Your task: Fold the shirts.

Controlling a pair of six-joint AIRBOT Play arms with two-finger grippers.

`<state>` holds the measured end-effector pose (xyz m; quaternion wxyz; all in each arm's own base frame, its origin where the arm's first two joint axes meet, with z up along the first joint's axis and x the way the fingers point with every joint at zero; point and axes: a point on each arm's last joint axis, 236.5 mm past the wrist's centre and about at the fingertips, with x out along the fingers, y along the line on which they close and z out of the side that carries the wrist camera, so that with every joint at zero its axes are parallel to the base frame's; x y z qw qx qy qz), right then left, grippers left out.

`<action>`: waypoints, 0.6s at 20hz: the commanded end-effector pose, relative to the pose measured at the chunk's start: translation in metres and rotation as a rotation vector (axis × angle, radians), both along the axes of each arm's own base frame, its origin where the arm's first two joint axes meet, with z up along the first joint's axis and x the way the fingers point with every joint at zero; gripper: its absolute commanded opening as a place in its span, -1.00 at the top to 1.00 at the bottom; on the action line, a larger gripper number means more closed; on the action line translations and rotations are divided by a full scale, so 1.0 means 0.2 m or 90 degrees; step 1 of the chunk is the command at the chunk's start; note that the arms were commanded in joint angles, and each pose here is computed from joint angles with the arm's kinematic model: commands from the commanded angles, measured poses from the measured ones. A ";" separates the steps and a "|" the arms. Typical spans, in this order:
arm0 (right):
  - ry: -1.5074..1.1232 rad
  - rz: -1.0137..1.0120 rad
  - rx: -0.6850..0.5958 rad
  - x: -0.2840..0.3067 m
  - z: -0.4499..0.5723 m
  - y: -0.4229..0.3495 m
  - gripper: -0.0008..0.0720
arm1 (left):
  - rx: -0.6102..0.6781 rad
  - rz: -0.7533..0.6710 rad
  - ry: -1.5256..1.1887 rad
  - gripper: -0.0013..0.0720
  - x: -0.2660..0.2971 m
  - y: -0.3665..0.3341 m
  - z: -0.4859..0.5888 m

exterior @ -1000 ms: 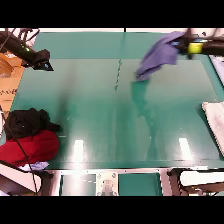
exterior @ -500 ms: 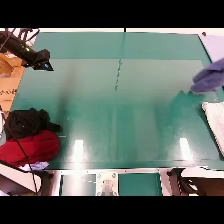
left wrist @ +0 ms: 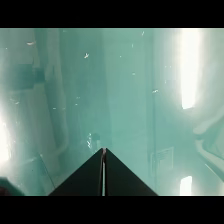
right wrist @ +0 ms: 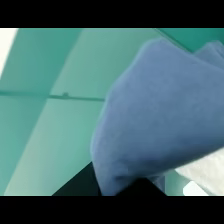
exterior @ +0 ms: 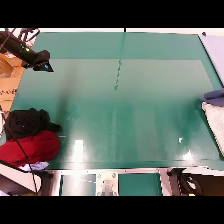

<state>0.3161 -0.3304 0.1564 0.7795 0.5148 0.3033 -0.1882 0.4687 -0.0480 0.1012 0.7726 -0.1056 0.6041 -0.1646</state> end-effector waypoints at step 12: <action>0.581 -0.166 0.193 -1.07 -0.63 0.15 -0.95 | -0.007 -0.003 0.001 0.90 0.00 -0.01 0.00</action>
